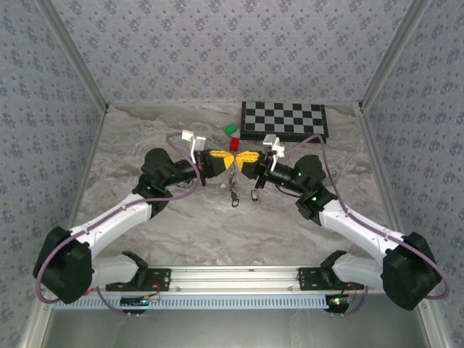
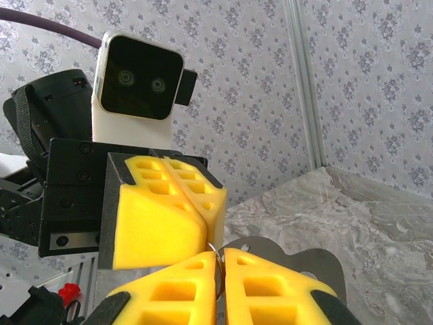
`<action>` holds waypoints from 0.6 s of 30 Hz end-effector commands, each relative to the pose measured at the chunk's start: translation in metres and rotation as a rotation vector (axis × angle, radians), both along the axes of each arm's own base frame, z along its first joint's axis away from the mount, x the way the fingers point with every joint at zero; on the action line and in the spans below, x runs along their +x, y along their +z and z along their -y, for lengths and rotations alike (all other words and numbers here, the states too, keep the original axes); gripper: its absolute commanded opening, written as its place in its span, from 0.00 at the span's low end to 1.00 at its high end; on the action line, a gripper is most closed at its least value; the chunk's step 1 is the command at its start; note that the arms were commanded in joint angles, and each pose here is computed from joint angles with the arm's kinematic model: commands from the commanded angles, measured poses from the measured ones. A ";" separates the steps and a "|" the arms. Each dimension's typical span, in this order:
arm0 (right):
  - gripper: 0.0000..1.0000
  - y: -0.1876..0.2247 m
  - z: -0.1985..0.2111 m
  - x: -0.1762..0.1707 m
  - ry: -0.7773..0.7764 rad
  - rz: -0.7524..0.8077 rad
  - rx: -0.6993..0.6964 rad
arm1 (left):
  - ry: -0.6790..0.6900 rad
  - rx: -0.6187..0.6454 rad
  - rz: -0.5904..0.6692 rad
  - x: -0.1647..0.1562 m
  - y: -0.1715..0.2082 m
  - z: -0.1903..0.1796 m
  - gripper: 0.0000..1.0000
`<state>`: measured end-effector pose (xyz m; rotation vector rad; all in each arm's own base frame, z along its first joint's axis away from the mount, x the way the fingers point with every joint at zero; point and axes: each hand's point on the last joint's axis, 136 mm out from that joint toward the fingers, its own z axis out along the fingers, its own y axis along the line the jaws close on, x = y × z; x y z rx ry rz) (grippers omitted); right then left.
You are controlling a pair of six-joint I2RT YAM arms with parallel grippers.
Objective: Put the keys on the keyring
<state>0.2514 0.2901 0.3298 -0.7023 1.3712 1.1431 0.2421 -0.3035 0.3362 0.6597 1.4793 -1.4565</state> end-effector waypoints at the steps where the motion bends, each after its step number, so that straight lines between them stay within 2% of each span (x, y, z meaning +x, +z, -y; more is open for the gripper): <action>1: 0.12 0.014 -0.007 -0.007 0.063 0.022 0.011 | -0.015 -0.043 0.074 -0.010 0.019 -0.002 0.00; 5: 0.07 0.014 -0.009 -0.009 0.083 0.016 0.010 | -0.018 -0.043 0.075 -0.010 0.019 -0.001 0.00; 7: 0.00 0.014 -0.010 -0.011 0.094 0.017 0.007 | -0.017 -0.042 0.075 -0.010 0.018 -0.001 0.00; 14: 0.00 0.012 -0.008 -0.008 0.101 -0.009 -0.007 | -0.016 -0.038 0.068 -0.011 0.017 -0.001 0.00; 16: 0.00 0.014 -0.005 -0.007 0.109 -0.011 0.004 | -0.016 -0.036 0.060 -0.010 0.017 -0.002 0.10; 18: 0.00 0.016 -0.002 -0.006 0.119 -0.017 0.011 | -0.024 -0.040 0.053 -0.012 0.017 -0.003 0.12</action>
